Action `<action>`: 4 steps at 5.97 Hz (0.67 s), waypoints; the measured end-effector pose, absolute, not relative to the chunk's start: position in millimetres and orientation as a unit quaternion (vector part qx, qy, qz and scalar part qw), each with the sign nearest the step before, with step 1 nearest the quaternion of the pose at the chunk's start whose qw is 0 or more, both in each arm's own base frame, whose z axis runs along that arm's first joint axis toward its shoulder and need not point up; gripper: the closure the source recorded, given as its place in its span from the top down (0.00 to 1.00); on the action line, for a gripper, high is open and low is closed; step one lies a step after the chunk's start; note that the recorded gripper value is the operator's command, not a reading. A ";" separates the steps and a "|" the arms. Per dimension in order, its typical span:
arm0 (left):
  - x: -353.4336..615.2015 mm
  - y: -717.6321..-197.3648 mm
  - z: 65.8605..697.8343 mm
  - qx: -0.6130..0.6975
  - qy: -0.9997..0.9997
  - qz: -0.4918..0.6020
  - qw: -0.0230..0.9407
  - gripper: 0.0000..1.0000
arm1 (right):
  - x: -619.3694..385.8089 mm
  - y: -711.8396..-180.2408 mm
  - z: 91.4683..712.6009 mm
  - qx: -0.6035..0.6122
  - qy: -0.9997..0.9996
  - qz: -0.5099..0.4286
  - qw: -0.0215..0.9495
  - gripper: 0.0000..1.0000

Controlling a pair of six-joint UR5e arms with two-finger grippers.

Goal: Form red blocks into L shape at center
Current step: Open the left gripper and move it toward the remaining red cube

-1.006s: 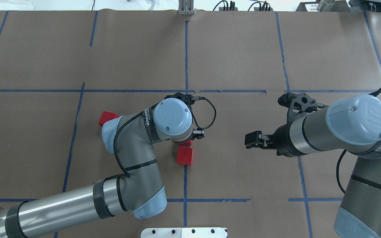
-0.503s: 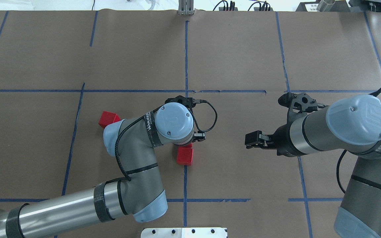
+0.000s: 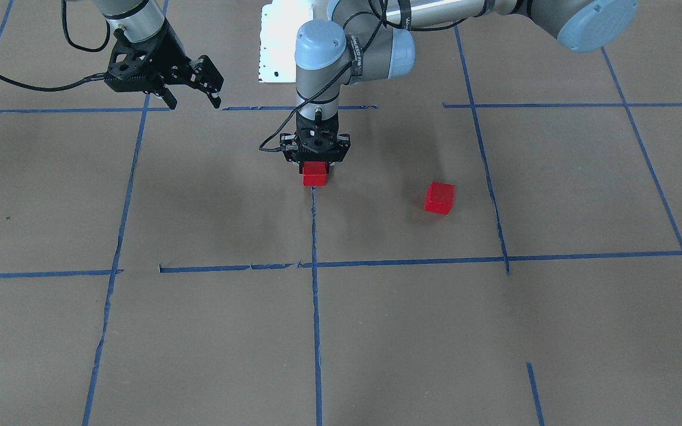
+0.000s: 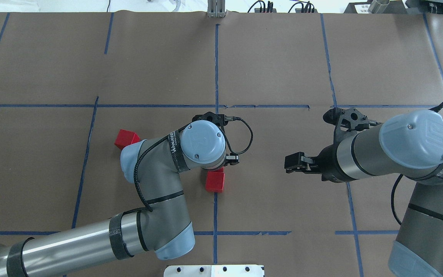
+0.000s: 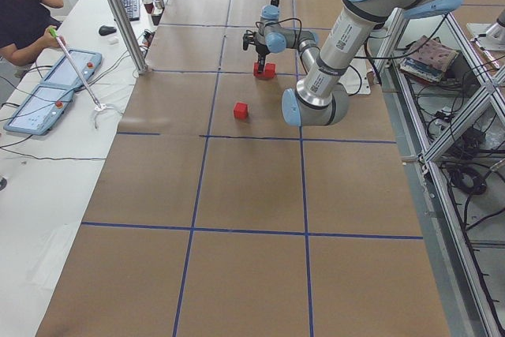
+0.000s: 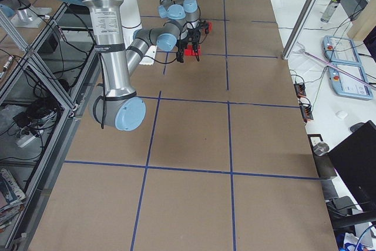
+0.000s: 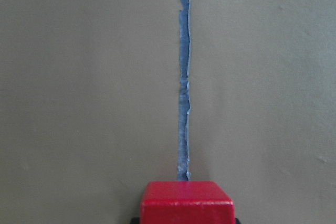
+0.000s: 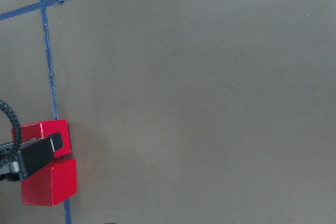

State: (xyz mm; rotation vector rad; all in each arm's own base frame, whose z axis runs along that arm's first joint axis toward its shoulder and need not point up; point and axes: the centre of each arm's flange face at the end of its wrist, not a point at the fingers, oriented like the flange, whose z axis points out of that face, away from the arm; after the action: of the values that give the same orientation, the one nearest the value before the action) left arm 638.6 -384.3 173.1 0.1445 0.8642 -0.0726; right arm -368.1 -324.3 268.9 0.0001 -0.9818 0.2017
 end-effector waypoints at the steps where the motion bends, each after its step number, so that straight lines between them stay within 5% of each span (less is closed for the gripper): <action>1: 637.7 -383.4 172.5 0.070 0.419 -0.035 0.904 0.35 | -368.1 -324.1 268.6 0.000 -0.471 0.096 0.877 1.00; 3: 638.8 -380.9 174.4 0.069 0.419 -0.033 0.905 0.87 | -368.0 -324.1 268.5 -0.001 -0.471 0.096 0.877 1.00; 4: 639.7 -379.1 175.1 0.068 0.418 -0.032 0.905 1.00 | -367.9 -324.1 268.7 -0.001 -0.471 0.096 0.877 1.00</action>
State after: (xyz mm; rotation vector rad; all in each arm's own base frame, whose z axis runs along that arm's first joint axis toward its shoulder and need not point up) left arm 639.7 -379.1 175.1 0.1415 0.8645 -0.0660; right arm -367.9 -324.1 268.7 -0.0019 -0.9826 0.2006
